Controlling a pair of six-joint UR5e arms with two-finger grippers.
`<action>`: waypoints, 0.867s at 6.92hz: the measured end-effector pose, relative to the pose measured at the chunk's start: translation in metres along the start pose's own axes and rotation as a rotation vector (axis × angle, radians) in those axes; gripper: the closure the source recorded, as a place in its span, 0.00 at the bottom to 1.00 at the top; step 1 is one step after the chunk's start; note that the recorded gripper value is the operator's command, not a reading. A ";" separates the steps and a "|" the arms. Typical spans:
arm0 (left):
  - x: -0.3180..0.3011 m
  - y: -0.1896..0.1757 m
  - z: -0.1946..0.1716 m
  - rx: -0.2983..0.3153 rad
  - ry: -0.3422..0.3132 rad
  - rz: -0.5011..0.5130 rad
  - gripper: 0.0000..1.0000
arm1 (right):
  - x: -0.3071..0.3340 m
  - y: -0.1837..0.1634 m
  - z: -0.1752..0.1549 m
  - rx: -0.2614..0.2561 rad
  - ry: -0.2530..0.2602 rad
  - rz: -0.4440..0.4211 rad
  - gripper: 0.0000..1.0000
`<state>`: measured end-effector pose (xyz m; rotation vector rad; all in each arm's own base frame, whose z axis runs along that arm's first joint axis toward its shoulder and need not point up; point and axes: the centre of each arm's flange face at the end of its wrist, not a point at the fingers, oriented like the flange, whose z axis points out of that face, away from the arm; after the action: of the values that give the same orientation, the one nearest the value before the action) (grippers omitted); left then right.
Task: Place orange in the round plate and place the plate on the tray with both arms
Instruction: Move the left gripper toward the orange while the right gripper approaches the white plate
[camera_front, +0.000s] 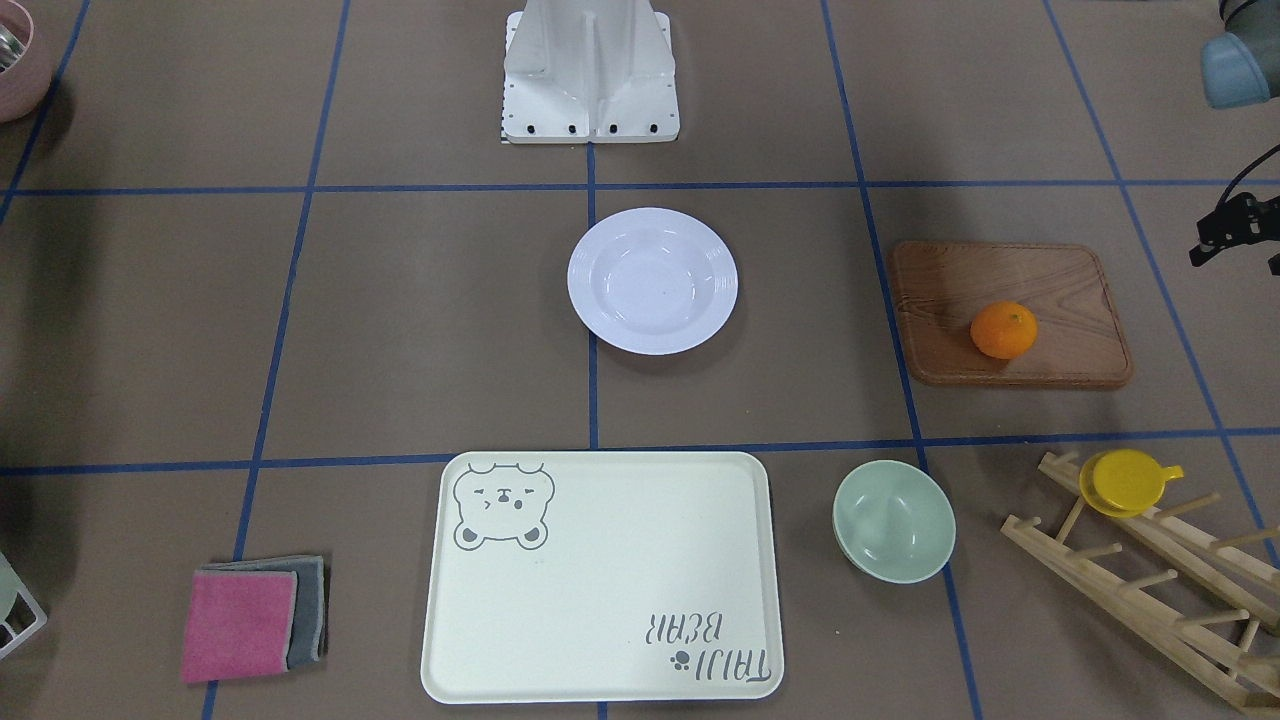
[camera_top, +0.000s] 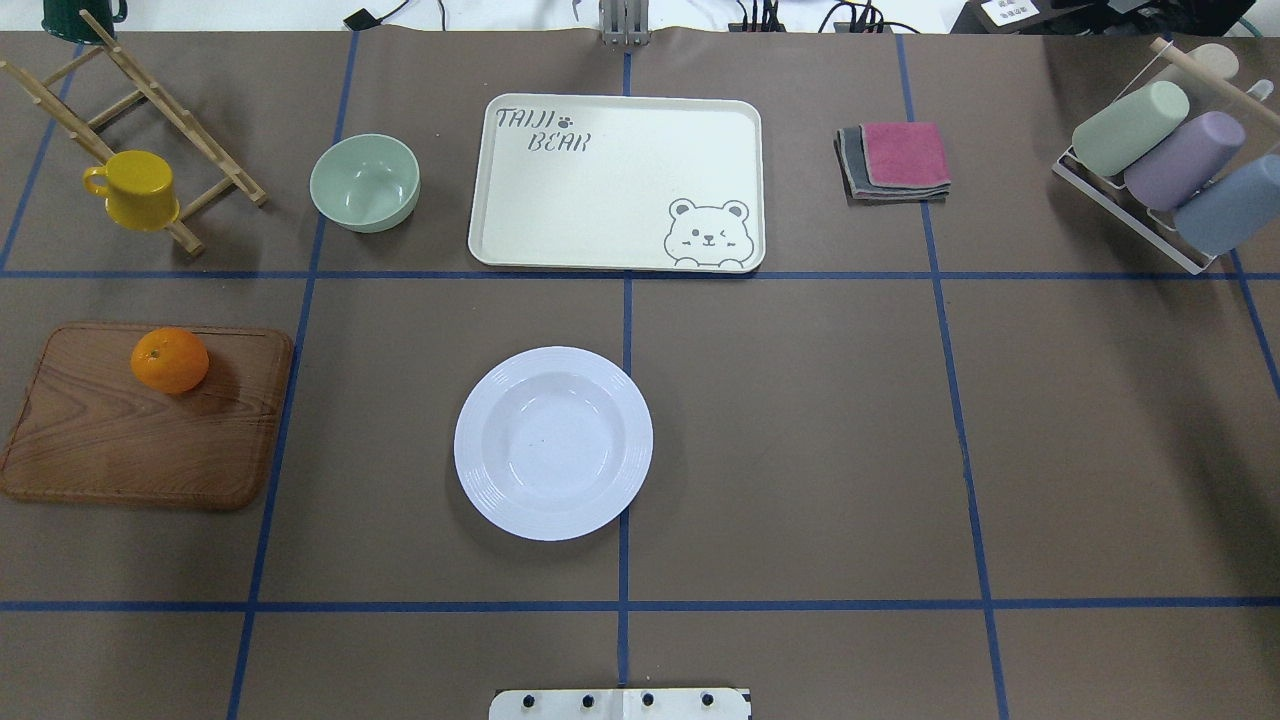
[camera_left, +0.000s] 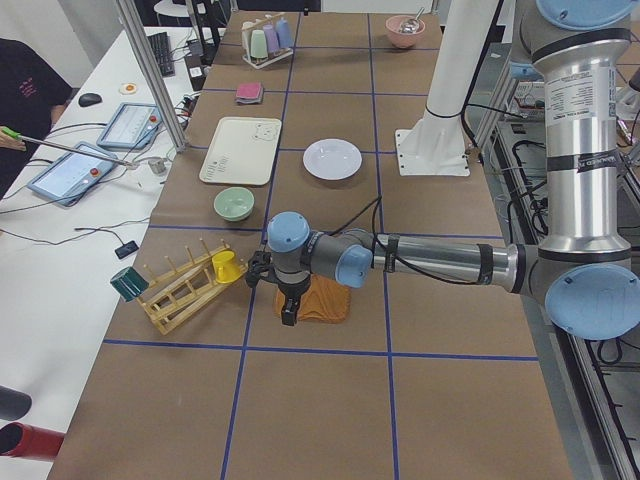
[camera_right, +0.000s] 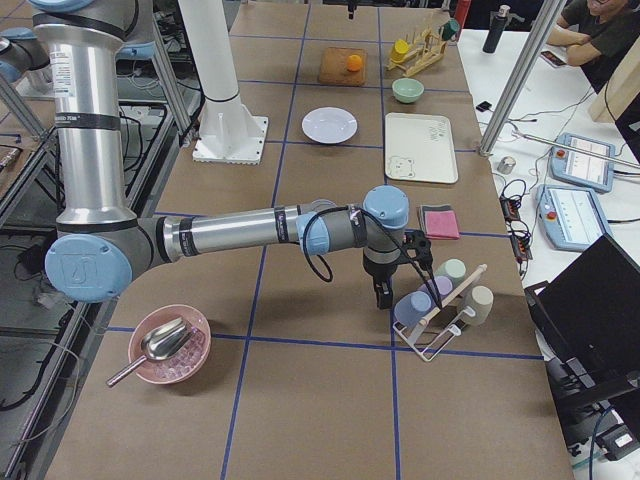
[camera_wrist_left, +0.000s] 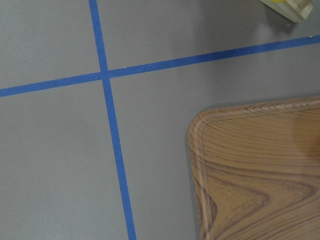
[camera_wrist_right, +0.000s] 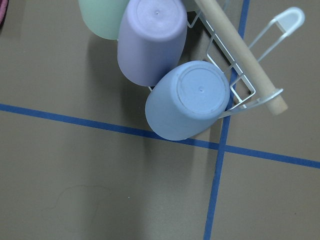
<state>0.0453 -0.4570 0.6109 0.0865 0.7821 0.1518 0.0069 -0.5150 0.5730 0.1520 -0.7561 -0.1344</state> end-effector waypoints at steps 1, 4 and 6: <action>0.000 0.000 0.000 0.001 0.000 0.001 0.00 | -0.009 -0.002 -0.002 0.005 -0.016 -0.014 0.00; 0.015 -0.006 -0.011 0.027 0.008 -0.057 0.00 | -0.105 -0.019 -0.017 0.006 -0.188 -0.034 0.00; 0.035 -0.015 -0.020 0.046 0.020 -0.111 0.01 | -0.179 -0.024 -0.015 -0.013 -0.348 0.018 0.00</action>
<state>0.0573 -0.4652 0.5709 0.0853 0.8082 0.0297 -0.1135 -0.5053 0.4377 0.1103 -1.1024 -0.1509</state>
